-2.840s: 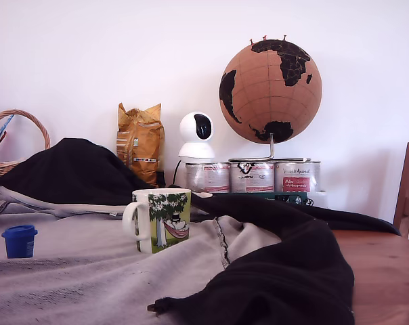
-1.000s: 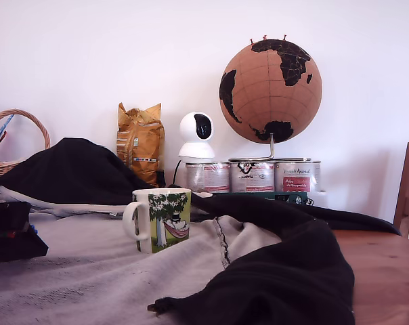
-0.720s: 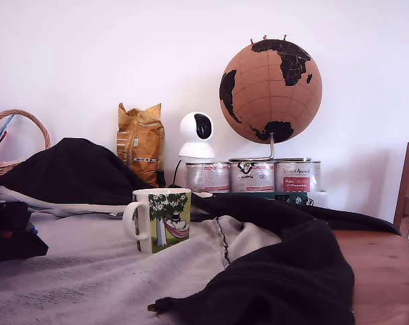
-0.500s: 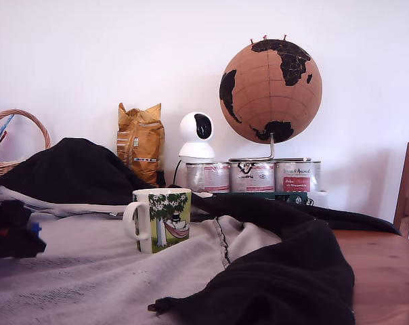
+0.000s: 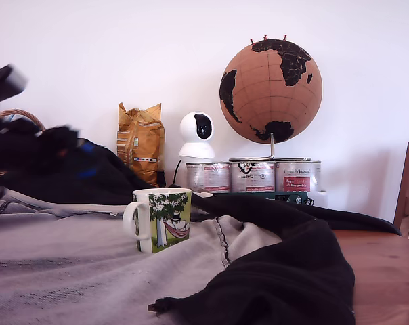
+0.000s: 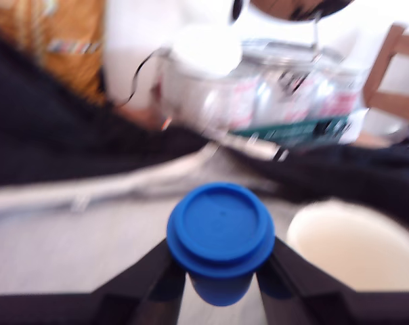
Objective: Pick the blue coffee capsule and place it inside the green coffee cup
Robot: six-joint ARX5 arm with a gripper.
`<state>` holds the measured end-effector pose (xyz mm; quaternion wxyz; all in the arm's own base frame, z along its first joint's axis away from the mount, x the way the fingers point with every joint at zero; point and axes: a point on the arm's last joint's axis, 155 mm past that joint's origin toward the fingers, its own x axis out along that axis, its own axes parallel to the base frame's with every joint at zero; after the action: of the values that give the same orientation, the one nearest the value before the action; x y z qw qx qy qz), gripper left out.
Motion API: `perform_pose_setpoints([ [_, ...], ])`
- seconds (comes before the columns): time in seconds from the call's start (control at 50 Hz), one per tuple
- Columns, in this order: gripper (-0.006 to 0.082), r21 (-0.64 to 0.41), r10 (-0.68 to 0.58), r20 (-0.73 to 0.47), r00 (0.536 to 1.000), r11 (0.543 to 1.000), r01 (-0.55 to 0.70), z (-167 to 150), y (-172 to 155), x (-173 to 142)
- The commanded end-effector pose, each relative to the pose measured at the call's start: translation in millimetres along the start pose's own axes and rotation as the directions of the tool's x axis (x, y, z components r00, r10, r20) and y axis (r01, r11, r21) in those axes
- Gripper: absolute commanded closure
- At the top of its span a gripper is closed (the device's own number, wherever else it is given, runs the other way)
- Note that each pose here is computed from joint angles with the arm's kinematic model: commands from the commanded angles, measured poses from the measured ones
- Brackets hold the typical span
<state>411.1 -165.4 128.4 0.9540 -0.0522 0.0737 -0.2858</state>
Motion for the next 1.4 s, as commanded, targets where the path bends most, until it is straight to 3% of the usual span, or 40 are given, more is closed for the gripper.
perform_pose_setpoints([
  [0.0, 0.0636, 0.003, -0.038, 0.009, 0.999, 0.999, 0.038, 8, -13, 10],
  [0.38, 0.0636, 0.030, -0.148, -0.131, 0.980, 0.988, 0.153, -1, -65, 41],
  [0.7, 0.0626, 0.045, -0.160, -0.193, 0.968, 0.984, 0.171, -18, -71, 39],
  [0.76, 0.0553, 0.055, -0.179, -0.207, 0.962, 0.979, 0.194, -21, -75, 37],
  [0.84, 0.0334, 0.104, -0.220, -0.246, 0.944, 0.962, 0.251, -31, -82, 34],
  [0.9, 0.0227, 0.096, -0.222, -0.284, 0.933, 0.961, 0.258, -39, -85, 33],
  [1.18, 0.0214, 0.102, -0.227, -0.274, 0.935, 0.960, 0.263, -31, -89, 38],
  [1.38, 0.0214, 0.123, -0.228, -0.230, 0.946, 0.958, 0.260, -3, -91, 42],
])
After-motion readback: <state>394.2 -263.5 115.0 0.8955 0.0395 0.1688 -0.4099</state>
